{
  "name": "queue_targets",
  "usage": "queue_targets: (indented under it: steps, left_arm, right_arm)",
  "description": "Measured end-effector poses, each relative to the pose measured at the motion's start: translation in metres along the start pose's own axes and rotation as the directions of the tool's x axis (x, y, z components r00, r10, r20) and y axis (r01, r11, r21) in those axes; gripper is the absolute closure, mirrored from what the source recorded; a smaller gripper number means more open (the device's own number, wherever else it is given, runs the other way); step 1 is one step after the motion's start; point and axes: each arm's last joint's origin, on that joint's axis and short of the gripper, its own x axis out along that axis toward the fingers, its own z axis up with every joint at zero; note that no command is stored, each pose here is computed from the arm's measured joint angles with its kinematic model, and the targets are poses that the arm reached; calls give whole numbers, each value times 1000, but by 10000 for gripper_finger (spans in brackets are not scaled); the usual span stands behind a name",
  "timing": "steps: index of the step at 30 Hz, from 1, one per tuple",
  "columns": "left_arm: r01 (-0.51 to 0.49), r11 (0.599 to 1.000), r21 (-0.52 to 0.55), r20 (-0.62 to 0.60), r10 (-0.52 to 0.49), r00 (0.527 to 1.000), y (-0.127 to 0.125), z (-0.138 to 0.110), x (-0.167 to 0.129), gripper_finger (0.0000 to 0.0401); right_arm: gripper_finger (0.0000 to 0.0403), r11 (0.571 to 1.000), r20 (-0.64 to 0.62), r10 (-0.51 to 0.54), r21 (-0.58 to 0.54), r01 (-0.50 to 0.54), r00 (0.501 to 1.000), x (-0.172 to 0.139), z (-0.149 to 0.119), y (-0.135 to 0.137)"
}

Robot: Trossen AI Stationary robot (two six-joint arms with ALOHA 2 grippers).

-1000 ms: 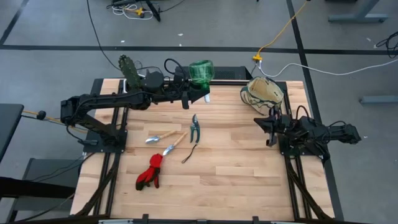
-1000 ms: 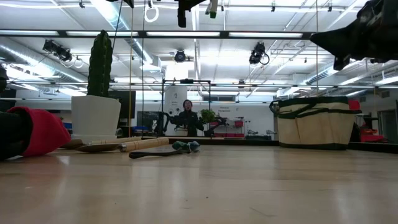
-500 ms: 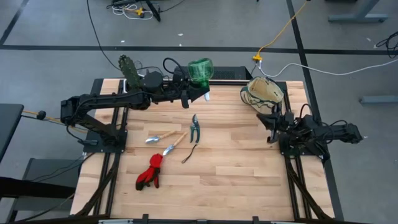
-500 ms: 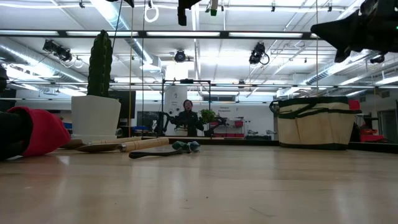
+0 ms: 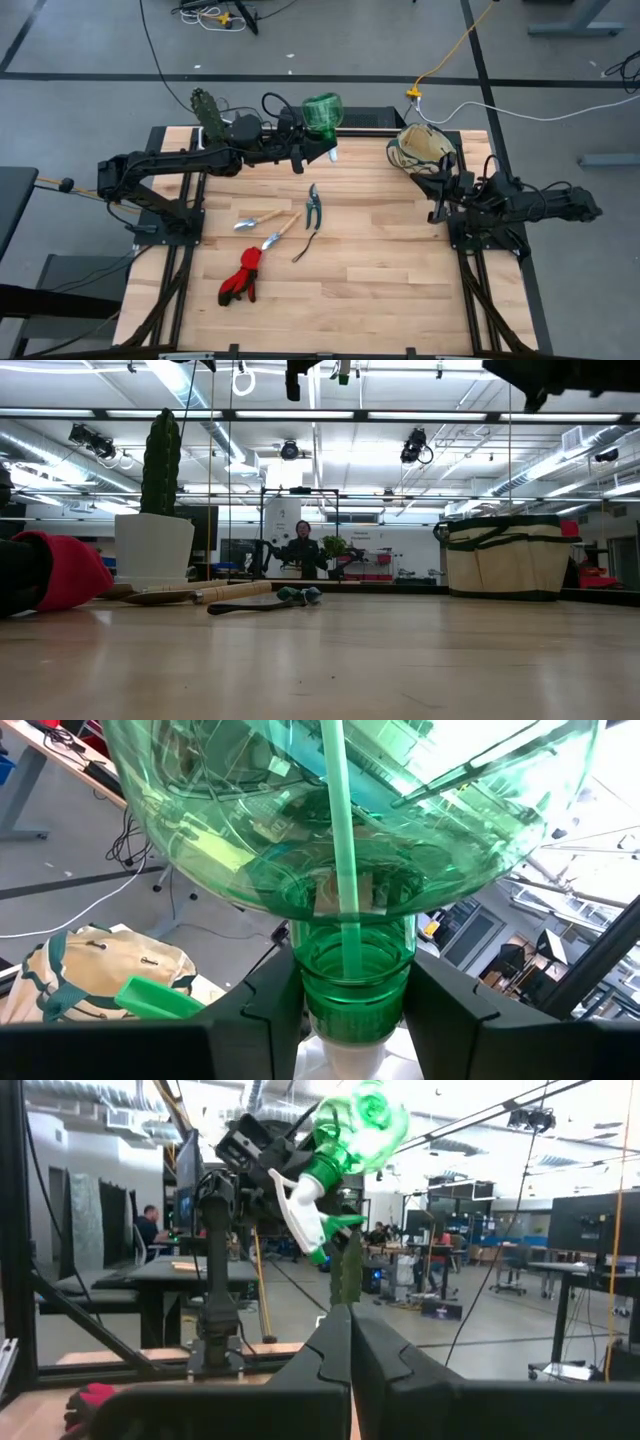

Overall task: Pick & Place Garden tools in Gardening bag
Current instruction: Put the green spray bottle into the white gardening bag

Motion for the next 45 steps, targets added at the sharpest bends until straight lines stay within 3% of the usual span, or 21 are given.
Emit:
queue_targets:
  steps: [14, 27, 36, 45]
  left_arm:
    - [32, 999, 10, 44, -32, 999, -3, 4, 0, 250]
    - [-36, 999, 17, 142, 33, 989, -2, 9, -1, 252]
    - [-53, 998, 14, 185, 50, 981, -3, 12, -1, 250]
    - [-67, 998, 12, 196, 63, 979, -2, 13, -1, 248]
  right_arm:
    - [403, 992, -23, 33, -124, -36, 999, 62, 55, 12]
    - [394, 993, 29, 11, -116, -8, 1000, 102, 50, 23]
    - [318, 965, -8, -223, -141, 220, 975, 120, 34, 23]
    - [196, 957, 22, -253, -142, 253, 967, 134, 23, 28]
